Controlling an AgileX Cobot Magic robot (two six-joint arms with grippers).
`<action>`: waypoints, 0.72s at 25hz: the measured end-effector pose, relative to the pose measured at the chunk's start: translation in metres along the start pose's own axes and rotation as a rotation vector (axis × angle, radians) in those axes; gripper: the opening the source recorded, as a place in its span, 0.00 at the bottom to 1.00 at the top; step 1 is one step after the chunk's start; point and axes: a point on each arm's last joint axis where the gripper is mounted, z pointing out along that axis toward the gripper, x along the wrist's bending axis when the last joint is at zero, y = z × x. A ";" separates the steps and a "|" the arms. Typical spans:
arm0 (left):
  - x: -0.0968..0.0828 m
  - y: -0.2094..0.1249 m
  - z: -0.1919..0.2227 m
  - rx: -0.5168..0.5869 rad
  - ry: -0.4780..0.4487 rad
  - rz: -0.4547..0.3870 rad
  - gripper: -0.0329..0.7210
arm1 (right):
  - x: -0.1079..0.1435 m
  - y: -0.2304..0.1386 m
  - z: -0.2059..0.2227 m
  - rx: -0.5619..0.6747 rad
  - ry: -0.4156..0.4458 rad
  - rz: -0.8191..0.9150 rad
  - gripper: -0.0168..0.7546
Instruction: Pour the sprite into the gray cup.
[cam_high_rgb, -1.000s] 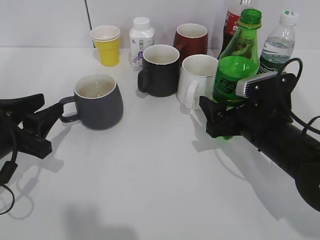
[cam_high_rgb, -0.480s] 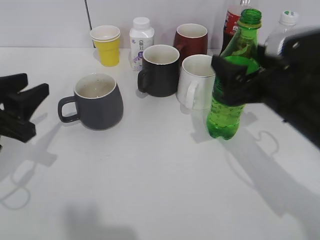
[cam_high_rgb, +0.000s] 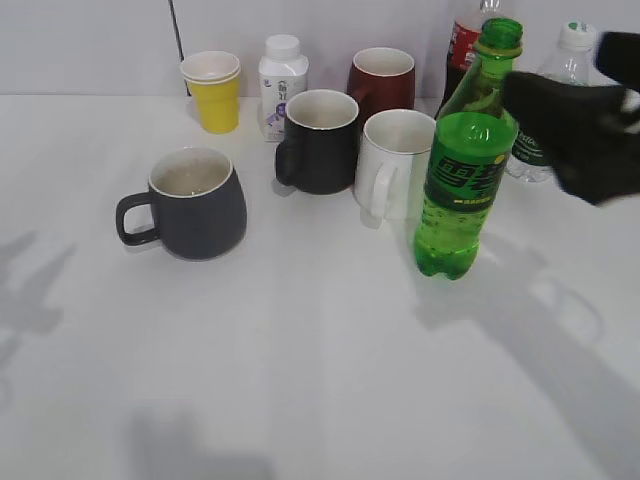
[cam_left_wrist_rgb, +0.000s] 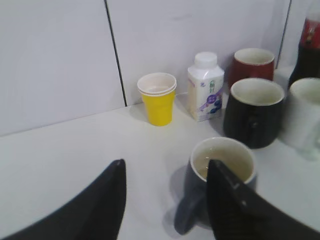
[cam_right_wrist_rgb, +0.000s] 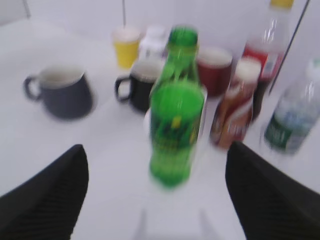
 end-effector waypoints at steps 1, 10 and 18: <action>-0.001 0.005 -0.010 0.025 -0.005 -0.021 0.60 | 0.000 0.006 -0.012 0.033 0.012 0.008 0.87; 0.005 -0.003 -0.122 0.178 0.012 -0.063 0.63 | 0.001 0.017 -0.140 0.265 0.103 0.074 0.83; 0.011 -0.040 -0.168 0.311 0.047 -0.074 0.63 | -0.001 0.004 -0.197 0.377 0.092 0.122 0.79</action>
